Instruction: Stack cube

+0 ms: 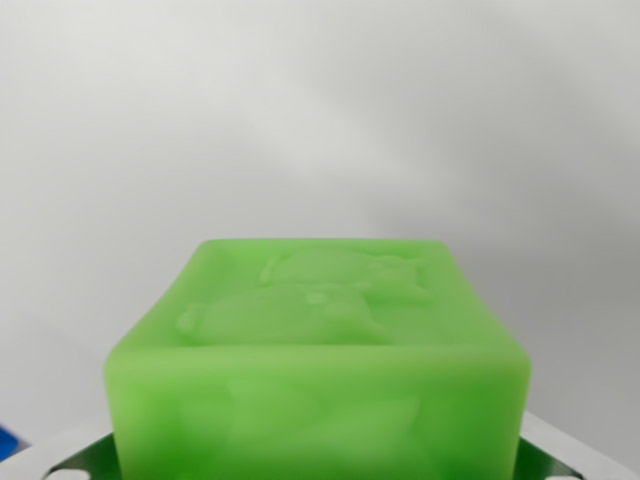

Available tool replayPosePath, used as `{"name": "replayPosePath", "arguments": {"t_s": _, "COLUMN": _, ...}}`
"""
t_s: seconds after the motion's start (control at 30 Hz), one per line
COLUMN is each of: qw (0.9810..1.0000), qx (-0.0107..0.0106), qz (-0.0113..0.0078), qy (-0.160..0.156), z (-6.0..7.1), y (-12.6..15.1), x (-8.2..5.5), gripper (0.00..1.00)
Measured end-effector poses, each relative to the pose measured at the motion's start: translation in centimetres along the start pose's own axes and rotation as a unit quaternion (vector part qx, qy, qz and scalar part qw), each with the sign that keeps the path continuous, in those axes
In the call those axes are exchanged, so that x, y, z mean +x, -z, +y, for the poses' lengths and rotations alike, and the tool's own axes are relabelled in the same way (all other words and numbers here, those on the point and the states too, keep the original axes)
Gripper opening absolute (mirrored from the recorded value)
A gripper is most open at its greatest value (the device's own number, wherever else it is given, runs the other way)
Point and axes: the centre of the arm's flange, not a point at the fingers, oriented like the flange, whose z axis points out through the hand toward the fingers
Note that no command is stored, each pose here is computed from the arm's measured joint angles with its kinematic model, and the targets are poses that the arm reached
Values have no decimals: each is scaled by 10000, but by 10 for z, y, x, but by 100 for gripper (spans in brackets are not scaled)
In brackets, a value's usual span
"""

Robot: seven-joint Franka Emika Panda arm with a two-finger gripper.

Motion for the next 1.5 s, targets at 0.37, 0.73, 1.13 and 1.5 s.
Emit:
{"name": "replayPosePath", "arguments": {"t_s": 0.37, "qw": 9996, "qx": -4, "qz": 7, "qy": -289, "z": -4, "y": 1, "x": -20, "gripper": 0}}
{"name": "replayPosePath", "arguments": {"t_s": 0.73, "qw": 9982, "qx": -5, "qz": 4, "qy": -594, "z": -8, "y": 1, "x": -41, "gripper": 0}}
{"name": "replayPosePath", "arguments": {"t_s": 1.13, "qw": 9955, "qx": -5, "qz": 4, "qy": -947, "z": -13, "y": 1, "x": -65, "gripper": 0}}
{"name": "replayPosePath", "arguments": {"t_s": 1.5, "qw": 9923, "qx": -4, "qz": 5, "qy": -1241, "z": -17, "y": 0, "x": -85, "gripper": 0}}
